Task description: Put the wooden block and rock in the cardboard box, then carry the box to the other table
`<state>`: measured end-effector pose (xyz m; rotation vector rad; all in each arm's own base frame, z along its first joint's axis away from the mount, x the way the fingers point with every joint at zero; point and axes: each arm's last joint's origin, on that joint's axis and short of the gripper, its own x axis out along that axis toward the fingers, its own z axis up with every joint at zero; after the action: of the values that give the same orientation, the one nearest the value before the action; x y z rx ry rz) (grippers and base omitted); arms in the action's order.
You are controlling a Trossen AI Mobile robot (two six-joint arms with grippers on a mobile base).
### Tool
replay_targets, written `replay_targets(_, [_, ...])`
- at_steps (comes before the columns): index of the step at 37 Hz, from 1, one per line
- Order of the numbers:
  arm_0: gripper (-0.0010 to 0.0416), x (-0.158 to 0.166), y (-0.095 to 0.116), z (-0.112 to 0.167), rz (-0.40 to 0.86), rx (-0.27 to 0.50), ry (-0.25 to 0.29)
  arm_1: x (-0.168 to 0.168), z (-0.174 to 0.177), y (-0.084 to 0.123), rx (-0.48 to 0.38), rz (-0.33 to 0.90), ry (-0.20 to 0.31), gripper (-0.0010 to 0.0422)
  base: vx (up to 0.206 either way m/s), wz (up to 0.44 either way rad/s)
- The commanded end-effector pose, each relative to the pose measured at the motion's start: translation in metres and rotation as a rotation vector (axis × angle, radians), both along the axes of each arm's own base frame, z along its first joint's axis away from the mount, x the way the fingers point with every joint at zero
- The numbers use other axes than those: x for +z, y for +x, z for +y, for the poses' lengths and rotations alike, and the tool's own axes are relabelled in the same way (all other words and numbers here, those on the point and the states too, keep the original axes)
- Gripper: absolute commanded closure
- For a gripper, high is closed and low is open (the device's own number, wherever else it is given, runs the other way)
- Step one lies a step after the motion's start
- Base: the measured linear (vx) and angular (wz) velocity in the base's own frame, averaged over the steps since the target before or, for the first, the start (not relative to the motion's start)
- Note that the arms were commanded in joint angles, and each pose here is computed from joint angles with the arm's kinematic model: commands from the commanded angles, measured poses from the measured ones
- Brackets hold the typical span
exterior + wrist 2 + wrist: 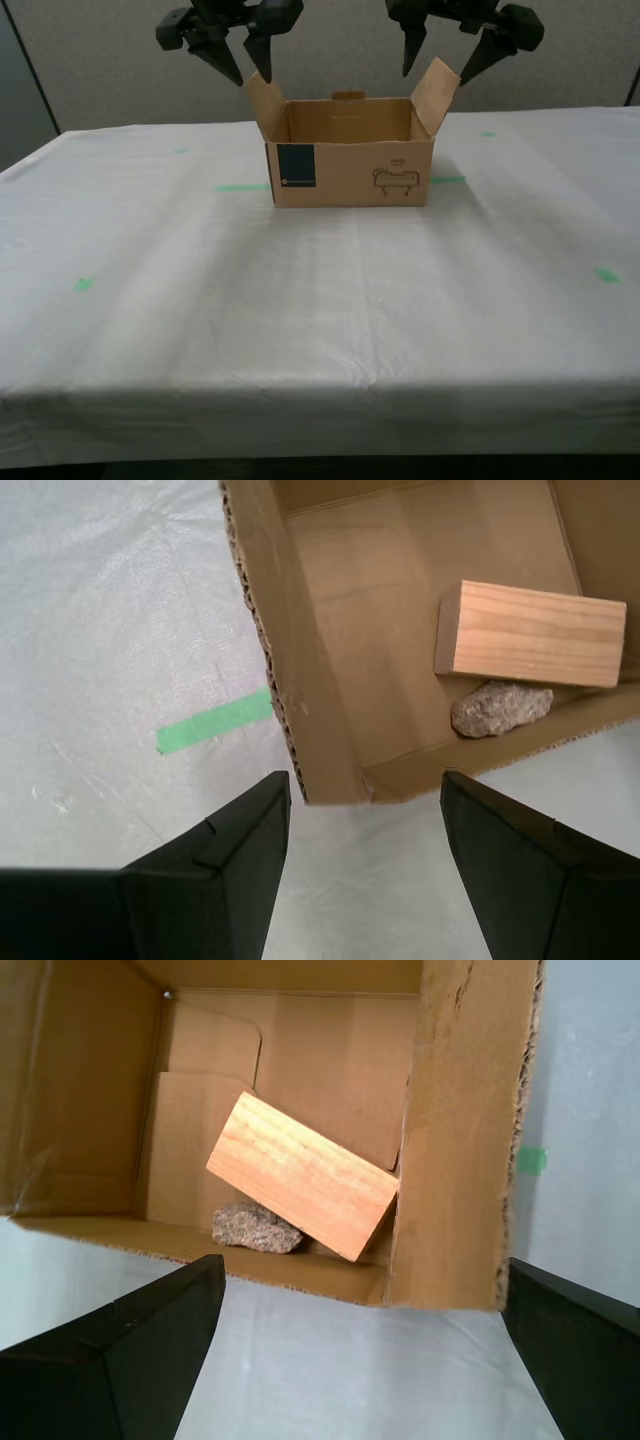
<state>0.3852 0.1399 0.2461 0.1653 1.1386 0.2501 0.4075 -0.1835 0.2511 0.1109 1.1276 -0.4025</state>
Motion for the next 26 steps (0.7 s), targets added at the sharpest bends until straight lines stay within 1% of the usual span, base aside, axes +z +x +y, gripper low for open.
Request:
replay_targets(1, [0.0038, 0.012, -0.006, -0.002, -0.030, 0.027, -0.010, 0.012, 0.002, -0.005, -0.013, -0.026, -0.003, 0.0216, 0.000, 0.000])
replay_targets(6, [0.0044, 0.032, -0.017, -0.006, -0.072, 0.030, 0.002, 0.035, 0.006, -0.013, -0.013, -0.076, -0.024, 0.0215, 0.000, 0.000])
replay_targets(10, [0.0037, 0.047, -0.027, -0.010, -0.107, 0.029, 0.013, 0.056, 0.010, -0.022, -0.015, -0.123, -0.044, 0.0215, 0.000, 0.000])
replay_targets(18, [0.0006, 0.062, -0.047, -0.017, -0.136, 0.027, 0.020, 0.091, 0.018, -0.043, -0.016, -0.192, -0.074, 0.0215, 0.000, 0.000])
replay_targets(26, [0.0006, 0.071, -0.072, -0.025, -0.156, 0.024, 0.028, 0.115, 0.029, -0.068, -0.018, -0.226, -0.087, 0.0215, 0.000, 0.000])
